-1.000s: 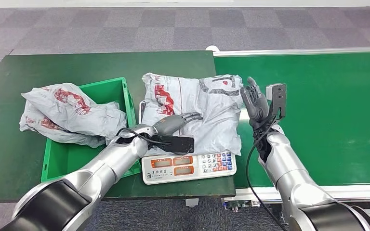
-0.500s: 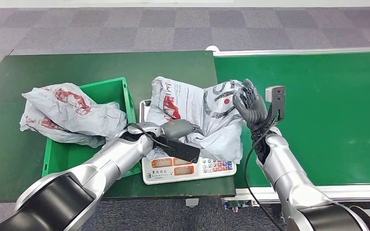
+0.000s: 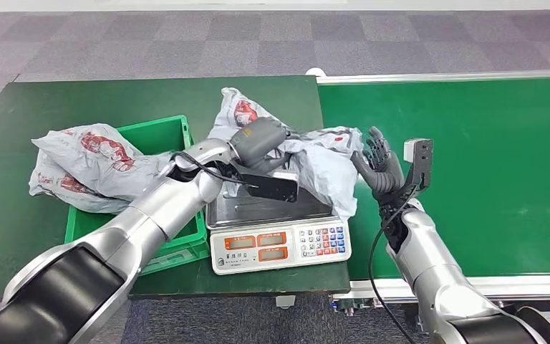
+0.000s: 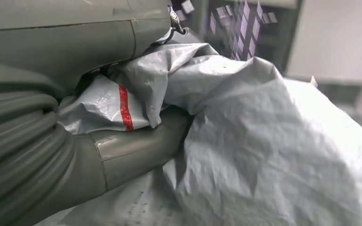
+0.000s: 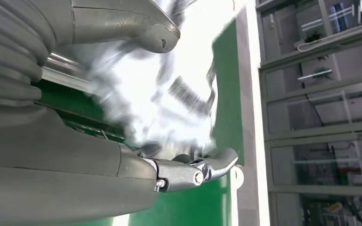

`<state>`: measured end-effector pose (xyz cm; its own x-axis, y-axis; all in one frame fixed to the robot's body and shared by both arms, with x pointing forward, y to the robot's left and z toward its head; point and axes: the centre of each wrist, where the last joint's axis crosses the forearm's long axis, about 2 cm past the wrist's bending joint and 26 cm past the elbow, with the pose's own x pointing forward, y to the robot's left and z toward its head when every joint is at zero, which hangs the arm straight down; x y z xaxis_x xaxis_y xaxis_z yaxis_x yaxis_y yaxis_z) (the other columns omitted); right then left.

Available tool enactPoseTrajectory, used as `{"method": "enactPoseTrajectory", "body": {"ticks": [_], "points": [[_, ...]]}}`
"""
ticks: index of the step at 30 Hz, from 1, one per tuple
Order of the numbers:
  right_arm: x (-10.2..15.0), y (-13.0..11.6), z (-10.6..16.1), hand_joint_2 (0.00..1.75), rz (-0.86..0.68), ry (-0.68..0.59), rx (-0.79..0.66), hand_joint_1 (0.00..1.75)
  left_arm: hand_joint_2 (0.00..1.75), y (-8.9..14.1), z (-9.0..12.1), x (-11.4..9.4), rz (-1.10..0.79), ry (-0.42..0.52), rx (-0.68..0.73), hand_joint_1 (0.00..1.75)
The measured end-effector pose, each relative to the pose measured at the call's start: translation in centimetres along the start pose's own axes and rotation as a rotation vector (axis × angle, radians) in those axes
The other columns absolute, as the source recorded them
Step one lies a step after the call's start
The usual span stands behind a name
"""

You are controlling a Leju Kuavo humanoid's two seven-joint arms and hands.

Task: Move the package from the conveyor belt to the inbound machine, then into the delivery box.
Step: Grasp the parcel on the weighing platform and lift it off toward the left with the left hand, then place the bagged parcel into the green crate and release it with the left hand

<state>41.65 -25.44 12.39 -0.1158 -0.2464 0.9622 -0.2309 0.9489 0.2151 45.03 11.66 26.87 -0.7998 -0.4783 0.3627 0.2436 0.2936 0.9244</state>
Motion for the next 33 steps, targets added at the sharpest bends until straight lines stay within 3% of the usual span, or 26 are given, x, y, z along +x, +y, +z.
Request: {"method": "enactPoseTrajectory", "body": {"ticks": [5, 10, 15, 20, 23, 27, 33], "points": [[-0.4, -0.9, 1.2, 1.75, 0.003, -0.012, -0.029, 0.0, 1.75, 1.9, 2.4, -1.9, -0.152, 0.109, 0.119, 1.75], [-1.0, -2.2, 3.0, 1.75, -0.002, -0.013, -0.06, 0.0, 1.75, 2.4, 7.4, -6.0, -0.28, 0.255, 0.191, 1.75], [-1.2, -3.4, 4.8, 1.75, 0.002, -0.018, -0.091, 0.0, 1.75, 1.8, 14.7, -10.3, -0.428, 0.449, 0.193, 1.75], [-1.4, -4.3, 6.9, 1.75, 0.02, -0.019, -0.111, 0.0, 1.75, -1.0, 23.6, -12.8, -0.51, 0.664, 0.128, 1.75], [-1.5, -4.9, 8.1, 1.75, 0.028, -0.023, -0.124, 0.0, 1.75, -2.9, 29.1, -12.9, -0.525, 0.771, 0.092, 1.75], [-1.5, -5.7, 9.0, 1.75, 0.035, -0.023, -0.137, 0.0, 1.75, -5.3, 35.6, -11.0, -0.516, 0.869, 0.061, 1.75], [-1.2, -6.0, 8.9, 1.75, 0.041, -0.028, -0.141, 0.0, 1.75, -6.5, 39.2, -7.6, -0.552, 0.926, 0.043, 1.75]]}}
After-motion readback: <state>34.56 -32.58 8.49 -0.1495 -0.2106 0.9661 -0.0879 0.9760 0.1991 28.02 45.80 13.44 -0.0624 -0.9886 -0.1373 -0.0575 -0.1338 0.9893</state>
